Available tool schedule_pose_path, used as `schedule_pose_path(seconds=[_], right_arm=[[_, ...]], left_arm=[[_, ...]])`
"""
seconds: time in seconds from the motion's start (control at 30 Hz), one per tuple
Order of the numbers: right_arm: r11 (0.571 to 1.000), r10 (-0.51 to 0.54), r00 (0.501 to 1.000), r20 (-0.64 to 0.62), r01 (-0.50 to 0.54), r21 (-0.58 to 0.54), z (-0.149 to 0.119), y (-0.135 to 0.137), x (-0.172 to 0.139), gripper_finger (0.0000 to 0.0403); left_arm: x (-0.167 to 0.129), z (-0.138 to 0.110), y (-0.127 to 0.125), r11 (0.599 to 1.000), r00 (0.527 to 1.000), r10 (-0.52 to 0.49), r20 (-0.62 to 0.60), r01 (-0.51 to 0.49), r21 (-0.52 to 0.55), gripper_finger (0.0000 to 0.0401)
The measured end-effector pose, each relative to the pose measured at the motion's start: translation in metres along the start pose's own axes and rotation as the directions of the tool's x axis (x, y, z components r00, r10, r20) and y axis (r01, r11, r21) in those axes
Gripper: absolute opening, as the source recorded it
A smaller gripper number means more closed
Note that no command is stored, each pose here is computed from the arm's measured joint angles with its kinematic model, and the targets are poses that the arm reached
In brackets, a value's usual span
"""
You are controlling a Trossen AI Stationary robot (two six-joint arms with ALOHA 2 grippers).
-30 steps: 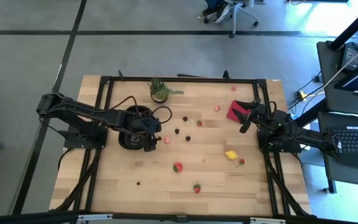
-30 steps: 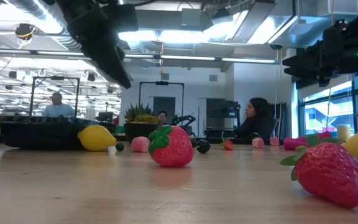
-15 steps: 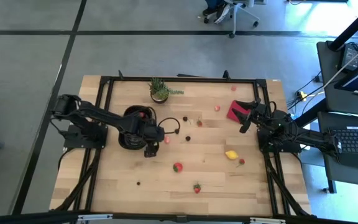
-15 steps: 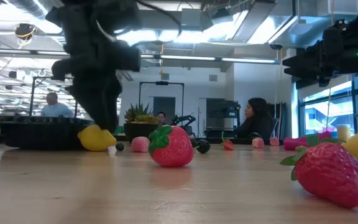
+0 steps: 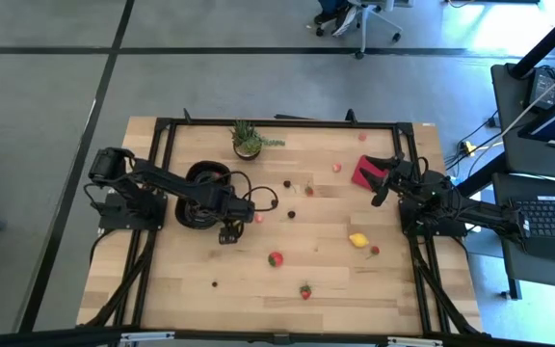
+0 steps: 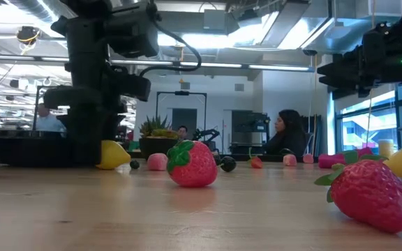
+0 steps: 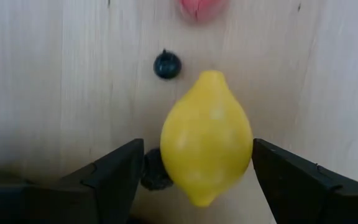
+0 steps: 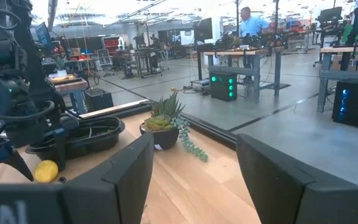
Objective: Pick and placing Produce into tupperware
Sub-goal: Put the yellow lemon into the black container
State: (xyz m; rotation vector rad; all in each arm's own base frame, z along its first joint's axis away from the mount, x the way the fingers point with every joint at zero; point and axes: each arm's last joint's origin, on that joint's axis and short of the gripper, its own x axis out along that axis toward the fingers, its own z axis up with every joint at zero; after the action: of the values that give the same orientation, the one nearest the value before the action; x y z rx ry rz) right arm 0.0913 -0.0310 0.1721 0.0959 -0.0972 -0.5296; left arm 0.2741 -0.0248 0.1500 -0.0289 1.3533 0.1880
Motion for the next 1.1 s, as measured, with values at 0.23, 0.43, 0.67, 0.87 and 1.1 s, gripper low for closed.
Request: schedule_pose_path(seconds=[0.23, 0.43, 0.67, 0.87, 1.1], right_arm=[[1.0, 0.0, 1.0, -0.003, 0.0, -0.004, -0.0003, 0.0, 0.0, 0.0232], [1.0, 0.0, 1.0, -0.004, 0.0, -0.005, -0.0004, 0.0, 0.0, 0.0232], [1.0, 0.0, 1.0, -0.003, 0.0, -0.004, -0.0003, 0.0, 0.0, 0.0232], [1.0, 0.0, 1.0, -0.003, 0.0, -0.002, -0.0003, 0.0, 0.0, 0.0232], [1.0, -0.001, 1.0, -0.003, 0.001, -0.001, -0.0003, -0.0001, 0.0, 0.0232]], left_arm=[[-0.0001, -0.0005, -0.0003, 1.0, 1.0, 0.001, -0.004, -0.001, 0.001, 0.0294], [-0.0001, -0.0004, -0.0003, 1.0, 1.0, 0.001, -0.003, -0.001, 0.001, 0.0293], [-0.0002, 0.0, -0.0004, 0.997, 1.0, 0.0, 0.002, 0.0, -0.072, 0.0293], [-0.0003, 0.0005, -0.0005, 0.995, 1.0, -0.001, 0.007, 0.002, -0.099, 0.0278], [-0.0004, 0.0025, -0.0008, 0.995, 1.0, 0.0, 0.028, 0.003, -0.101, 0.0268]])
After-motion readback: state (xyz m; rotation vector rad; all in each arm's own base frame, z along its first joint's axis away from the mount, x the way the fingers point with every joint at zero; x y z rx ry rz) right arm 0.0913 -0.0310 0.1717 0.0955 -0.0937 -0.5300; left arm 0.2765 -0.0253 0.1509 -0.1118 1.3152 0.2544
